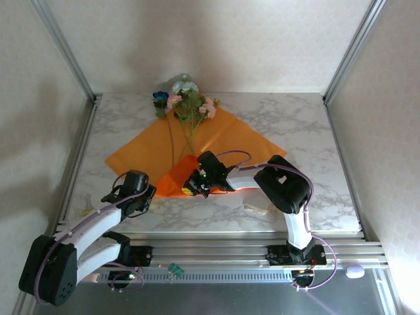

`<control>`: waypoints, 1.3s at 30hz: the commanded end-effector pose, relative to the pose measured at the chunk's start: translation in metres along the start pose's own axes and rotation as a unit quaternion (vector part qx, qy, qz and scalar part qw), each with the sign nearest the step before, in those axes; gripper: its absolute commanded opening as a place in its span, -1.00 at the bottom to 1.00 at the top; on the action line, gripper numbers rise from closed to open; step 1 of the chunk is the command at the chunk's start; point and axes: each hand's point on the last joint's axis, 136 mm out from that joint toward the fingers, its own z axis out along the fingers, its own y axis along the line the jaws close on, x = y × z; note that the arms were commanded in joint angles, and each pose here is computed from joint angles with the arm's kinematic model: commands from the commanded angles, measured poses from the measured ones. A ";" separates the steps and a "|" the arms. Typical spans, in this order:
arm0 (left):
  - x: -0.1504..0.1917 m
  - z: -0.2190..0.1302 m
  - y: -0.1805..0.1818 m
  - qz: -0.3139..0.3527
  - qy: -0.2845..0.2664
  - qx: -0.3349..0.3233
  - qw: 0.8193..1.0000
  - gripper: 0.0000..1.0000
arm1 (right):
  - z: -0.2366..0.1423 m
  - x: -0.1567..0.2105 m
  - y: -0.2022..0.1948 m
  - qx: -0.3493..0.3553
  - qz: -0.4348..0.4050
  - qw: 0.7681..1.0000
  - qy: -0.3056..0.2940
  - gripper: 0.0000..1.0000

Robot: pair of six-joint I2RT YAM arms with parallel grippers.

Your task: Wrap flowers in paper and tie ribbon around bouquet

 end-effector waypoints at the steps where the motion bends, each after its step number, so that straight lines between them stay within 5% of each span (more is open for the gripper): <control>1: -0.004 0.003 0.008 -0.007 -0.013 0.002 1.000 -0.46 | 0.006 -0.016 -0.055 0.072 0.052 0.996 -0.024 -0.88; 13: -0.006 -0.005 0.007 -0.011 -0.017 0.003 1.000 -1.00 | -0.014 -0.017 -0.021 0.042 0.015 0.998 -0.049 -0.57; 23: 0.000 -0.013 -0.006 -0.015 0.003 0.023 1.000 -1.00 | -0.017 0.018 -0.011 -0.038 0.111 0.992 -0.052 -0.13; 30: 0.003 -0.017 -0.011 -0.013 0.012 0.035 0.999 -1.00 | 0.000 0.035 0.014 -0.079 0.176 0.980 -0.054 -0.09; 36: -0.001 -0.024 0.007 -0.009 0.000 -0.003 1.000 -1.00 | -0.042 0.014 0.008 -0.034 0.123 0.983 -0.129 -0.11; 37: -0.003 -0.026 0.013 -0.006 -0.006 -0.018 1.000 -0.94 | -0.046 0.008 0.004 -0.028 0.119 0.983 -0.134 -0.12; 39: -0.008 -0.034 0.022 0.009 -0.022 -0.048 0.999 -0.42 | -0.050 0.000 -0.001 -0.020 0.111 0.985 -0.134 -0.12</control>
